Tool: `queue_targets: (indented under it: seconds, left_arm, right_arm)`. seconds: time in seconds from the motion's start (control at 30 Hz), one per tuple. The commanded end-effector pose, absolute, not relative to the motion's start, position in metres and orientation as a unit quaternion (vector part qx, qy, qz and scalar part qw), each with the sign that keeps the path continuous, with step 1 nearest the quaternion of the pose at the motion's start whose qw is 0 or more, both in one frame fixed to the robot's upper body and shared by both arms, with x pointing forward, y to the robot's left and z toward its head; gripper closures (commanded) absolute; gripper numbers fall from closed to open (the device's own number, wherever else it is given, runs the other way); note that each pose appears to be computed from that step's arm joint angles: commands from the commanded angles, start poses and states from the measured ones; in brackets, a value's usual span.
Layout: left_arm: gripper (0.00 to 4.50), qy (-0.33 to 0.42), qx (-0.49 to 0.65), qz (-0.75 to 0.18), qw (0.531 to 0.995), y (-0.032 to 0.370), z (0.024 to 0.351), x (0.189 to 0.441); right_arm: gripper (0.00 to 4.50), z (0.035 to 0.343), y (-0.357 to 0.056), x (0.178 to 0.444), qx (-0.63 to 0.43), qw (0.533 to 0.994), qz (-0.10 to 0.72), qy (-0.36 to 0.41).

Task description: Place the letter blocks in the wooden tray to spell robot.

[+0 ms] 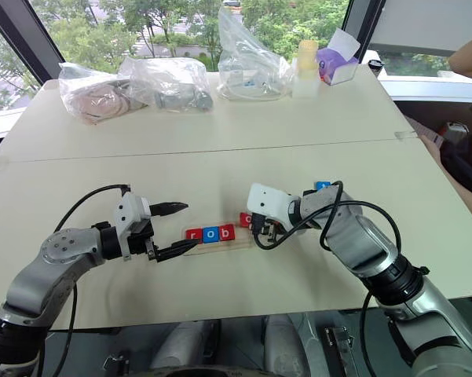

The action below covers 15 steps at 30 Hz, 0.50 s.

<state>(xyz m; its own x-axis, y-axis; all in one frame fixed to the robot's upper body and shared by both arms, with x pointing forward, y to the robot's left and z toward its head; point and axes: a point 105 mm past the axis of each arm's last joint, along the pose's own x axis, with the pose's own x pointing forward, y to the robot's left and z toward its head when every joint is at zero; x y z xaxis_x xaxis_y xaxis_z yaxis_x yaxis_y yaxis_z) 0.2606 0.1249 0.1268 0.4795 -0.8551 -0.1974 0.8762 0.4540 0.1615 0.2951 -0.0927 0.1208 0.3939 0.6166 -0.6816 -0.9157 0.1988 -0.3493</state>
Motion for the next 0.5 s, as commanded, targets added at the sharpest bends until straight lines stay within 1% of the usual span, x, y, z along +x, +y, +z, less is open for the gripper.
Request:
queue_targets:
  seconds: [0.03,0.5]
  left_arm:
    - [0.0,0.026,0.129,-0.509,0.85,0.1233,0.1363,0.2581]
    - [0.0,0.024,0.125,-0.506,0.853,0.1218,0.1363,0.2576]
  right_arm:
    - [3.4,0.1321,-0.0852,0.2898,-0.386,0.739,0.524,0.177]
    - [3.4,0.1311,-0.0797,0.2858,-0.401,0.72,0.538,0.176]
